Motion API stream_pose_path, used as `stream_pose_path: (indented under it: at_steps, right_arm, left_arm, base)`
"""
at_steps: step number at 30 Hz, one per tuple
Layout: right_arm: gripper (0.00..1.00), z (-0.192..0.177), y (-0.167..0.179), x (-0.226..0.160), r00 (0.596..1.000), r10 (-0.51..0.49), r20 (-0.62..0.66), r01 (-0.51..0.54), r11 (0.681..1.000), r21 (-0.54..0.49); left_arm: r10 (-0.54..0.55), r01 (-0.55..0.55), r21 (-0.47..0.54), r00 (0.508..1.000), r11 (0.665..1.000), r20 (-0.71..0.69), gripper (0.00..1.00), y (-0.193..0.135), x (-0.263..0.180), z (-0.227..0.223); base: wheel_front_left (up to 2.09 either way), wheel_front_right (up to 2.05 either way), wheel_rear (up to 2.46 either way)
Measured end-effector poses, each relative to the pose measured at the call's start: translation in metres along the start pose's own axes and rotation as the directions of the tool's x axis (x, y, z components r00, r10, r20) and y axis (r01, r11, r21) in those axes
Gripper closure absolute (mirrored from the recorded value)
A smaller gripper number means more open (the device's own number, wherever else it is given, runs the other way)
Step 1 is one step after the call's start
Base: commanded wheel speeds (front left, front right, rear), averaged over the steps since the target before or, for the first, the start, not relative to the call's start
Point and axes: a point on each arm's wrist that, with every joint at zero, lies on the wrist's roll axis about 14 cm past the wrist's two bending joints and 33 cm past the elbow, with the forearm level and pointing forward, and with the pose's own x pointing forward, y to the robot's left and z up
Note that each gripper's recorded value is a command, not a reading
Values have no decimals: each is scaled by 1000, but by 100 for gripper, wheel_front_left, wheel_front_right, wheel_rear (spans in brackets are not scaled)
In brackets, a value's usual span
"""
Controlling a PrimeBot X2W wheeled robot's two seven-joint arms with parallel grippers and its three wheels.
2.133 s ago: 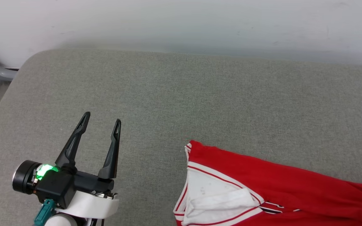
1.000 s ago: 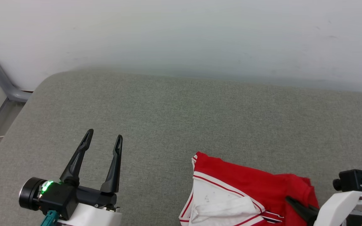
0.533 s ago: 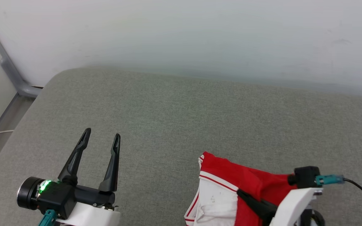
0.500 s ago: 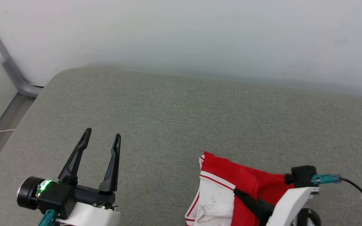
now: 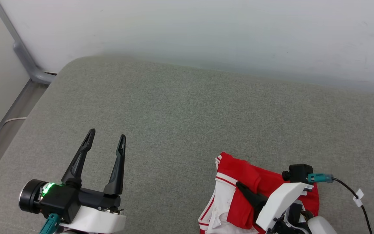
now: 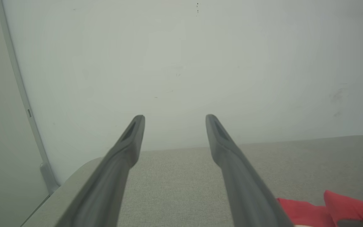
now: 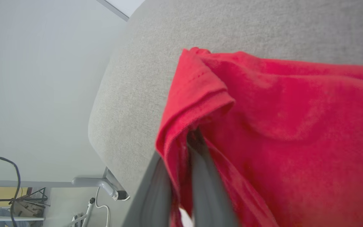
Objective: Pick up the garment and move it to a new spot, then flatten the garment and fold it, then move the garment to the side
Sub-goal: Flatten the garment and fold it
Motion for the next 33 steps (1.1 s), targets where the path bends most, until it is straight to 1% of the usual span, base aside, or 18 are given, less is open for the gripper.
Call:
stream_pose_path:
  at_steps: [4, 5, 6, 11, 15, 19, 22, 24, 26, 28, 29, 30, 31, 32, 33]
  right_arm:
    - [100, -12, -3, 9, 999, -12, -42, 12, 1000, 0]
    - [56, -15, -2, 10, 999, -10, -53, 10, 1000, -2]
    - [0, -15, 0, 12, 999, -1, -51, 2, 1000, 4]
    - [0, -21, 32, 15, 993, 90, -72, -90, 996, 13]
    - [0, -20, 62, 10, 982, 176, -71, -176, 984, 13]
    - [0, -9, 72, 6, 979, 199, -38, -199, 980, -18]
    - [0, 13, 74, 1, 980, 198, 22, -196, 979, -63]
    - [0, 32, 72, -4, 981, 183, 65, -176, 979, -105]
    - [0, 56, 65, -10, 981, 150, 121, -129, 977, -168]
    - [0, 83, 53, -19, 978, 98, 186, -52, 970, -237]
    - [0, 96, 49, -25, 973, 75, 220, -13, 962, -272]
    - [0, 109, 46, -31, 967, 58, 248, 26, 946, -322]
    - [0, 120, 45, -38, 961, 49, 274, 63, 921, -384]
    - [0, 133, 46, -47, 950, 49, 309, 103, 884, -457]
    - [0, 148, 43, -56, 935, 46, 352, 158, 835, -527]
  left_arm:
    - [2, -2, 0, 1000, 1000, -5, 0, 1, 0, -2]
    - [3, -3, 0, 1000, 1000, -5, 0, 1, 0, -2]
    - [2, -2, -1, 1000, 1000, -5, 0, 0, 1, -2]
    - [-2, 2, -5, 1000, 1000, 3, 0, -1, 1, 0]
    - [-8, 8, -5, 1000, 1000, 15, 0, -2, 0, 4]
    - [-18, 18, -8, 999, 1000, 27, 0, -5, 0, 7]
    - [-32, 33, -13, 999, 999, 34, 0, -9, 0, 9]
    - [-43, 44, -17, 998, 999, 38, 0, -12, 1, 10]
    - [-53, 55, -27, 998, 998, 46, 0, -16, 4, 11]
    - [-68, 70, -33, 996, 997, 52, 0, -21, 6, 12]
    - [-75, 77, -36, 996, 996, 53, 0, -23, 7, 12]
    - [-81, 83, -39, 995, 996, 53, 0, -25, 8, 12]
    - [-87, 90, -45, 995, 995, 52, 0, -28, 10, 11]
    - [-90, 93, -49, 995, 994, 51, 0, -29, 11, 10]
    - [-95, 97, -52, 994, 994, 49, 0, -31, 12, 9]
  base:
    - [0, 0, 0]
    - [0, 0, 0]
    - [0, 0, 0]
    - [0, 0, 0]
    - [0, 0, 0]
    - [0, 0, 0]
    - [0, 0, 0]
    - [0, 0, 0]
    - [0, 0, 0]
    - [0, 0, 0]
    - [0, 0, 0]
    - [0, 0, 0]
    - [0, 0, 0]
    - [0, 0, 0]
    - [0, 0, 0]
